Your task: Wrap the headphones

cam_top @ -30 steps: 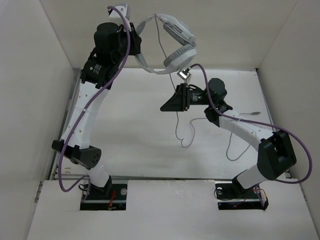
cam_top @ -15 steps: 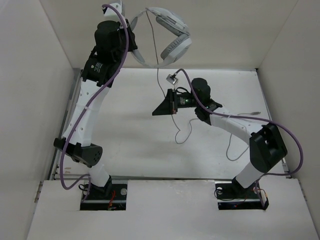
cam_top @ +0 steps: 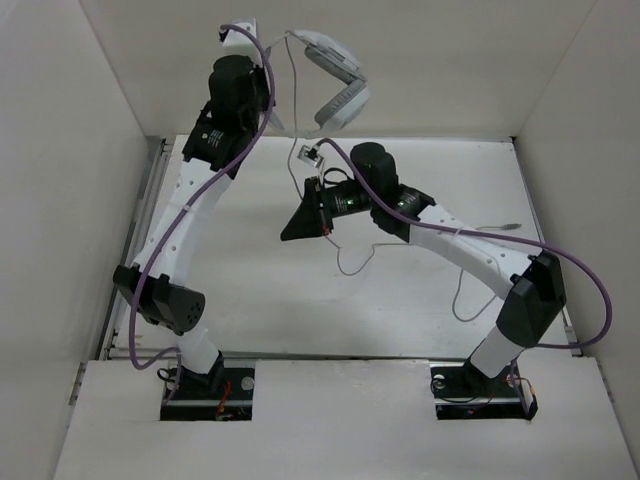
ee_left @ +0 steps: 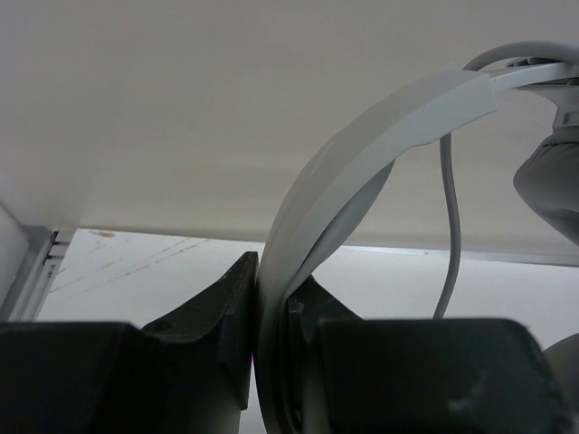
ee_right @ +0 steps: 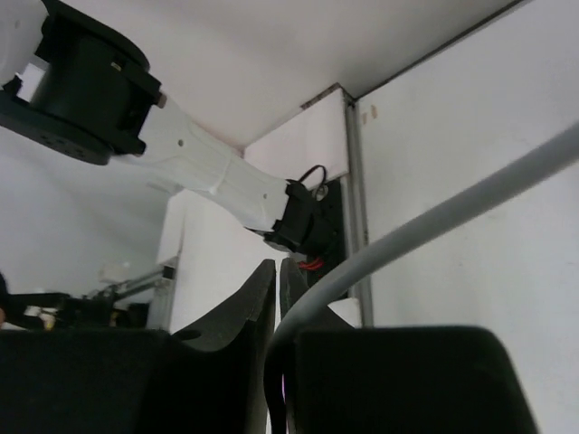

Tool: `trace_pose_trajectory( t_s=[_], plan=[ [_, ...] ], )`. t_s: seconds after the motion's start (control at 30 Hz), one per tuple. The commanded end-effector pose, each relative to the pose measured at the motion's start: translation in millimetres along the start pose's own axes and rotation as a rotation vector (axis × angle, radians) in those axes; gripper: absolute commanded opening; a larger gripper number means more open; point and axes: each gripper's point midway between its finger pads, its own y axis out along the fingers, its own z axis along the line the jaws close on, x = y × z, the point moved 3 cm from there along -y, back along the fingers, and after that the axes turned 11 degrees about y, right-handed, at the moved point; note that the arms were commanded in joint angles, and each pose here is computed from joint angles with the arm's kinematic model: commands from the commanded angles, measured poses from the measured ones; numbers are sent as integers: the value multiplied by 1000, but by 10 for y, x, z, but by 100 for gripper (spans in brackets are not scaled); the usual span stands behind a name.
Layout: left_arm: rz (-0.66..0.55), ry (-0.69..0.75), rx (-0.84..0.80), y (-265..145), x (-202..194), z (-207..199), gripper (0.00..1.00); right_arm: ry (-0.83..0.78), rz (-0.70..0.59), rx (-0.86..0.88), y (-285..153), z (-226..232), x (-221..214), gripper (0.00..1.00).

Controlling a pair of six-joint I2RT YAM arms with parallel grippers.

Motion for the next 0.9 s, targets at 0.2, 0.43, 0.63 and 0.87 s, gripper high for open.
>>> trace_pose_trajectory(
  t_s=[0.2, 0.43, 0.63, 0.87],
  plan=[
    [-12, 103, 122, 118, -354, 248, 0, -450, 52, -387, -487, -80, 172, 16],
    [81, 179, 4, -102, -745, -69, 0, -816, 59, -860, -1074, -403, 731, 8],
    [180, 251, -170, -347, -1059, -454, 0, -1188, 53, -1262, -1503, -398, 1272, 5],
    [239, 256, -332, -534, -1176, -649, 0, -1488, 52, -1585, -1845, -428, 1678, 6]
  ],
)
